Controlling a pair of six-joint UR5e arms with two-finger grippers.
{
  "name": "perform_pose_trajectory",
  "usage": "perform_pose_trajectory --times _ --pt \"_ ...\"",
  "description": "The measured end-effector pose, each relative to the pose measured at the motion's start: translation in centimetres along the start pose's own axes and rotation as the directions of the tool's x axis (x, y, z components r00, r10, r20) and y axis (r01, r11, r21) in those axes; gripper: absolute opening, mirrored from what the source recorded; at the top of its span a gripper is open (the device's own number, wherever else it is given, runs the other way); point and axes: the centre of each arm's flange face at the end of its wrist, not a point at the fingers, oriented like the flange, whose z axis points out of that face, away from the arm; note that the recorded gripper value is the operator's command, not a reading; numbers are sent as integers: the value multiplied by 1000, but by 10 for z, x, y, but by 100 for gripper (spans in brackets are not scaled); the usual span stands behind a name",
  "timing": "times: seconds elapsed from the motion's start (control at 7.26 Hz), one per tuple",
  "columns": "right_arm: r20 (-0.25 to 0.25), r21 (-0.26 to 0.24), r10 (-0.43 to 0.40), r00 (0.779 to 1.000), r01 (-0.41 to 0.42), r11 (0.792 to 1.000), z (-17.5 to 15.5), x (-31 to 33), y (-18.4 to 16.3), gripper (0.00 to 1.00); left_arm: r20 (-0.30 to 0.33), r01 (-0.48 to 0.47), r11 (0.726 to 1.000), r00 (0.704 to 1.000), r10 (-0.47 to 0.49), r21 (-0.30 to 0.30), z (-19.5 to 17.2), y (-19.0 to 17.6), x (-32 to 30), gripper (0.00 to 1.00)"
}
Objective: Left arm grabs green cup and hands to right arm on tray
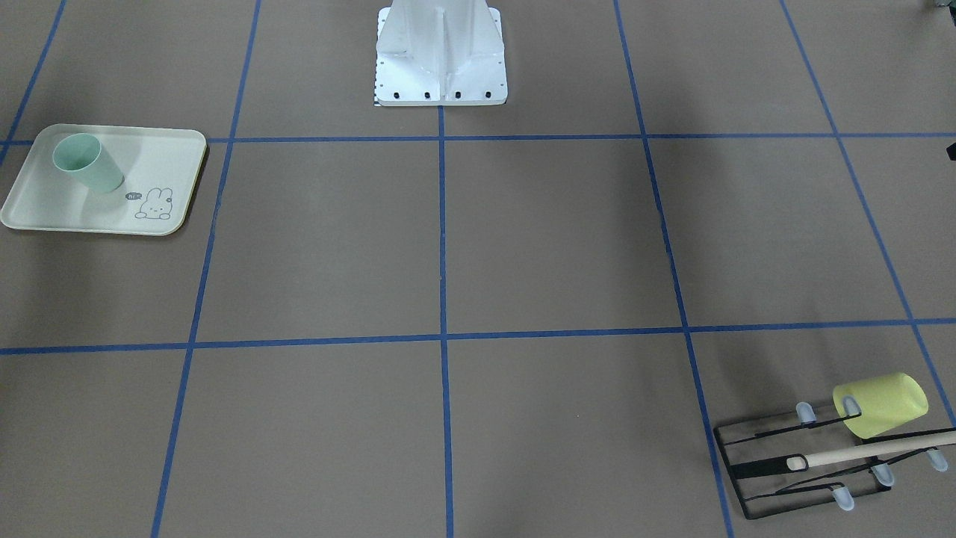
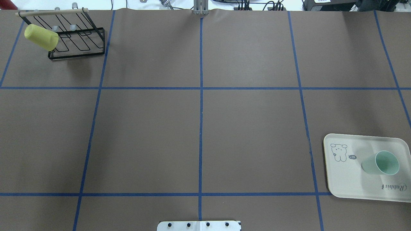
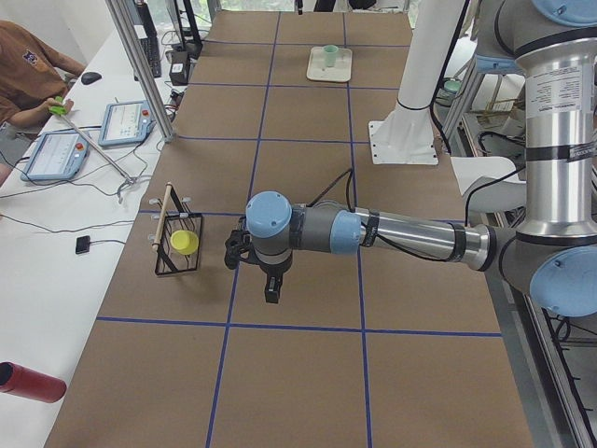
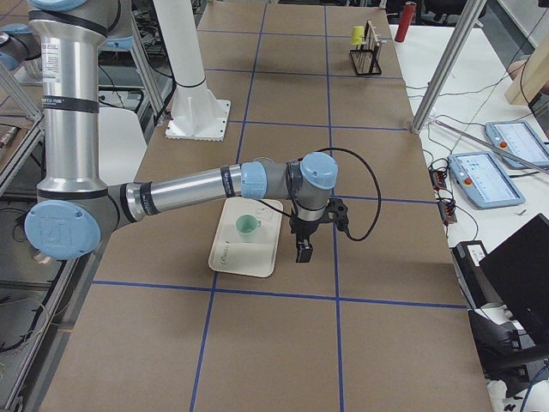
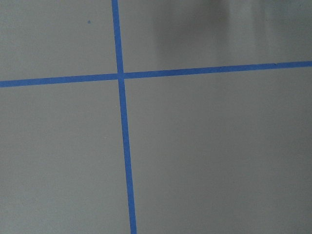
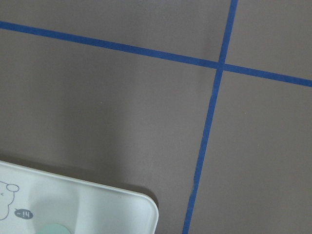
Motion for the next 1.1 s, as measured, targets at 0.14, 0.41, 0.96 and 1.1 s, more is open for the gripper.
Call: perform_pose_trajectory --times 0.14,0.41,0.96,1.1 --pt "-3 2 -3 1000 3 1000 3 2 1 100 -1 -5 1000 1000 5 2 -1 -1 2 100" --pt "8 5 -7 1000 7 1000 6 4 2 100 1 -7 1000 1000 7 3 -1 -4 3 100" --pt "136 17 -11 991 8 1000 9 -5 15 100 15 -9 1000 1000 9 4 -2 -8 2 100" --pt "132 19 -12 991 10 1000 8 -5 15 100 19 -9 1000 1000 9 5 -2 -8 2 100"
